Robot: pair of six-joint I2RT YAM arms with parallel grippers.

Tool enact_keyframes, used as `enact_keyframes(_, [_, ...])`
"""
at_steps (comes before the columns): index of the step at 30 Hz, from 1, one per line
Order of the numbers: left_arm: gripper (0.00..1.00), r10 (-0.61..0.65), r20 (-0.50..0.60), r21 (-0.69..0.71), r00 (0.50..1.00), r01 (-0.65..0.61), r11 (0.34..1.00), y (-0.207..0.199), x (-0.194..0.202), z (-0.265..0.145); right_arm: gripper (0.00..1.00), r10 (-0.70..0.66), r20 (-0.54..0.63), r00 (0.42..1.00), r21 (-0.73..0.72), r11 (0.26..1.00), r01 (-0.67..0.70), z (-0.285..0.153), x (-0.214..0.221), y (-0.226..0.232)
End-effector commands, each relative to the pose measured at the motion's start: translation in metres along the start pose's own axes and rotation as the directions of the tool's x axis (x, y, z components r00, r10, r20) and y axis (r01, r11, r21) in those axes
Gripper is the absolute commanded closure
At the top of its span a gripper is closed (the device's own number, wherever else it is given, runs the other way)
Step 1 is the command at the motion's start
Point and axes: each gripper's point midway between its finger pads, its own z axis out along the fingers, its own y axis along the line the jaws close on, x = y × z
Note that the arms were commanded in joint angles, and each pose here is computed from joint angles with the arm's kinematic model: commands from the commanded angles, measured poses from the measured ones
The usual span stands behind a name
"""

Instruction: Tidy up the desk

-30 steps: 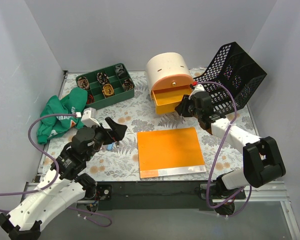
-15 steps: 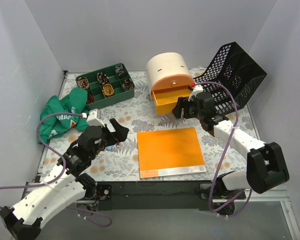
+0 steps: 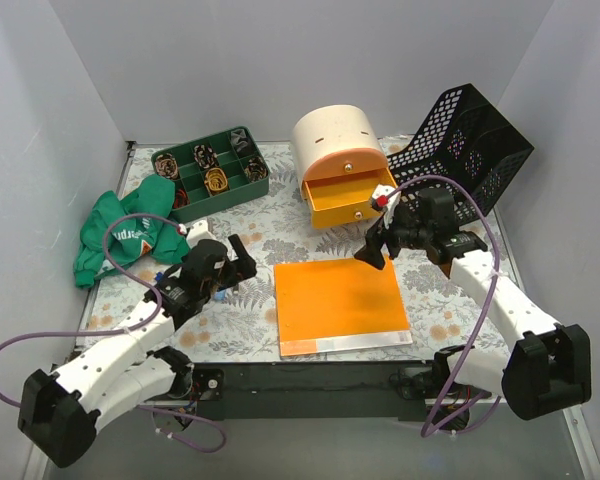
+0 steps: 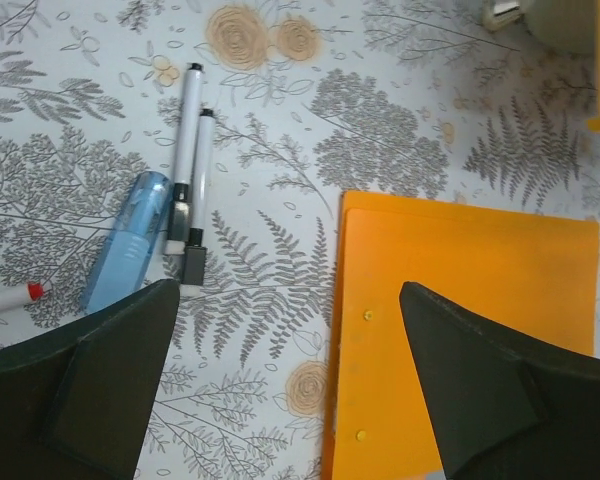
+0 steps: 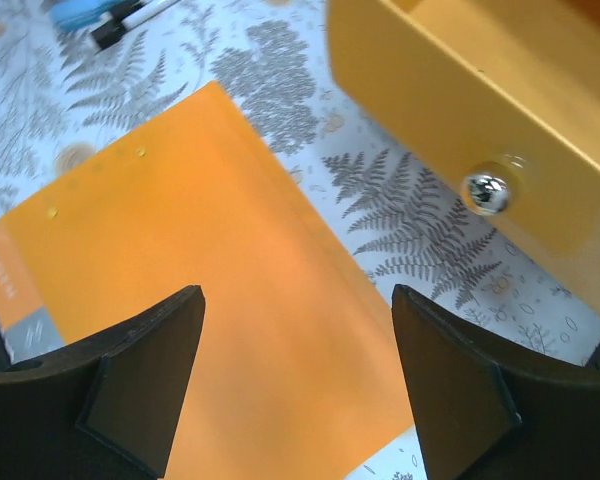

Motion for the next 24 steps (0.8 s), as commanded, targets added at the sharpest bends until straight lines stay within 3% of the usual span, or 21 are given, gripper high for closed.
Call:
enact_keyframes(1, [0.09, -0.07, -0.029, -0.07, 0.997, 0.068, 0.995, 0.028, -0.003, 0.021, 0.15, -0.191, 0.068, 0.979, -0.144, 0.969, 0.199, -0.022, -0.027, 0.026])
enact_keyframes(9, [0.26, -0.104, -0.129, -0.215, 0.986, 0.075, 0.974, 0.057, 0.002, 0.043, 0.15, -0.216, 0.125, 0.968, -0.141, 0.962, 0.232, -0.04, -0.025, 0.035])
enact_keyframes(16, [0.57, -0.041, -0.183, -0.36, 0.982, -0.028, 0.933, 0.075, -0.007, 0.043, 0.16, -0.223, 0.157, 0.962, -0.139, 0.959, 0.246, -0.049, -0.033, 0.04])
enact_keyframes(24, [0.59, -0.061, -0.273, -0.405, 0.96, -0.058, 0.913, 0.089, 0.019, 0.037, 0.16, -0.224, 0.161, 0.961, -0.143, 0.958, 0.247, -0.05, -0.033, 0.043])
